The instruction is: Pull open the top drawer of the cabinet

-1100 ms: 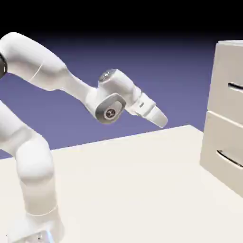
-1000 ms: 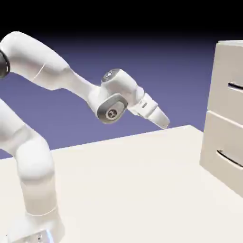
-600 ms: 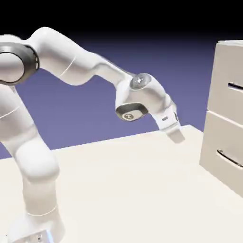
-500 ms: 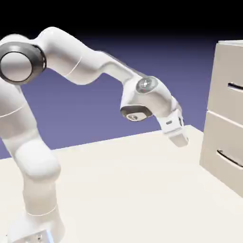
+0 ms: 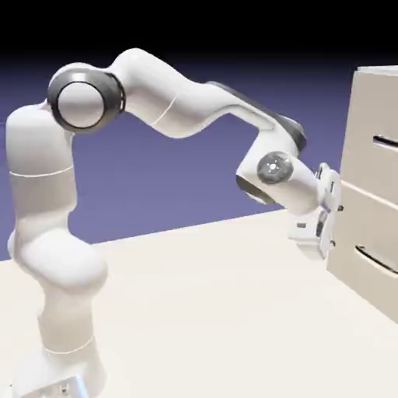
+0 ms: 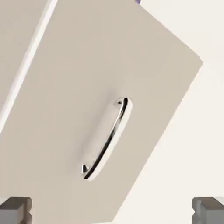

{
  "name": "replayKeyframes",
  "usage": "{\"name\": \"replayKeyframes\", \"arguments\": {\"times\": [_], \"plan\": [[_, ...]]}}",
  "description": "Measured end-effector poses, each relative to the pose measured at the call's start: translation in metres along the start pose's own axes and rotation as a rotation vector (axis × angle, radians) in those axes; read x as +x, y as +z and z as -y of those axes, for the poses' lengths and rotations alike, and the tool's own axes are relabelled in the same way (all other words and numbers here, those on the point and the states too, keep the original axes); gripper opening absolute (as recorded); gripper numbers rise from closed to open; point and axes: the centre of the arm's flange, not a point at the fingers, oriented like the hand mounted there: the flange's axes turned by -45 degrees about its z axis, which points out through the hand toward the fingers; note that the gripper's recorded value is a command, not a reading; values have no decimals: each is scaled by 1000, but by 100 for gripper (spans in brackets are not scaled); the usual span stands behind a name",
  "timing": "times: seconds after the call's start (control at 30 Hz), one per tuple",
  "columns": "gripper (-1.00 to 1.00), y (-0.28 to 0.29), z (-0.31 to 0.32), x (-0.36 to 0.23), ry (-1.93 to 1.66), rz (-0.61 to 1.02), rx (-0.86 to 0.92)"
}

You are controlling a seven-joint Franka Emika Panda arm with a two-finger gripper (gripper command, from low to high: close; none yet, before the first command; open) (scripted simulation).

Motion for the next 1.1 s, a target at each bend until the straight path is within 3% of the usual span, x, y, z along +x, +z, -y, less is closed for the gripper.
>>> {"name": "replayKeyframes", "arguments": {"times": [0.43, 0.93, 1.1], "plan": [[0, 33, 38, 22, 236, -153, 207], [0, 48, 157, -2, 326, -283, 612], [0, 64, 177, 4, 322, -287, 631]]}}
